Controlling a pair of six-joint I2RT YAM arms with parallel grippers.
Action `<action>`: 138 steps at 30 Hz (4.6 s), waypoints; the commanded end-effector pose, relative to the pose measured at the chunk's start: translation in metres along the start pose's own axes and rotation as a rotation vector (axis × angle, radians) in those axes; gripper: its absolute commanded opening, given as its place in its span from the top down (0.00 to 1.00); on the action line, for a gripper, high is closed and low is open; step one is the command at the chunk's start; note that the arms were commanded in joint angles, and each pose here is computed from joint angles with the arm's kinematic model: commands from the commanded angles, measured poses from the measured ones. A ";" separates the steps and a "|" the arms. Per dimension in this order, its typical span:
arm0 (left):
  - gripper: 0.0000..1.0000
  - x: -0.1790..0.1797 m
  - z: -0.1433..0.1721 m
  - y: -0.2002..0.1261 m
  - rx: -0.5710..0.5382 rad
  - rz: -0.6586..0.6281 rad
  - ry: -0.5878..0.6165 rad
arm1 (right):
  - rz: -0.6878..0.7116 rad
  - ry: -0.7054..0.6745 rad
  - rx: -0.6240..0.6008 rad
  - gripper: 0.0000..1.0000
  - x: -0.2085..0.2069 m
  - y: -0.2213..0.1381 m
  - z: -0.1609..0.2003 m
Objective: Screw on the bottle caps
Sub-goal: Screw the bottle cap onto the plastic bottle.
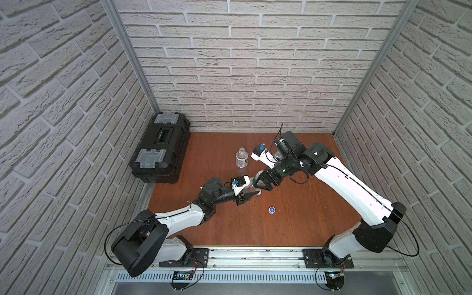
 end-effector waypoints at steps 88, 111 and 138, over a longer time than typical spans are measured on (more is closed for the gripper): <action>0.48 0.001 -0.020 -0.001 -0.069 0.165 -0.051 | -0.043 -0.504 -0.051 0.26 0.006 -0.030 -0.005; 0.48 0.000 -0.016 -0.002 -0.050 0.155 -0.047 | -0.036 -0.475 -0.071 0.38 0.003 -0.025 -0.009; 0.47 0.002 -0.019 -0.004 -0.051 0.100 -0.013 | -0.045 -0.398 -0.034 0.54 -0.004 -0.013 -0.010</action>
Point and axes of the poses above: each gripper's point midway between its finger pads, its own y axis out along the fingers, its own x axis along the line the jaws close on, z = x × y, the point moved 5 cm from there along -y, back along the fingers, and after that the axes turned 1 degree about -y, right-handed, at the moved point
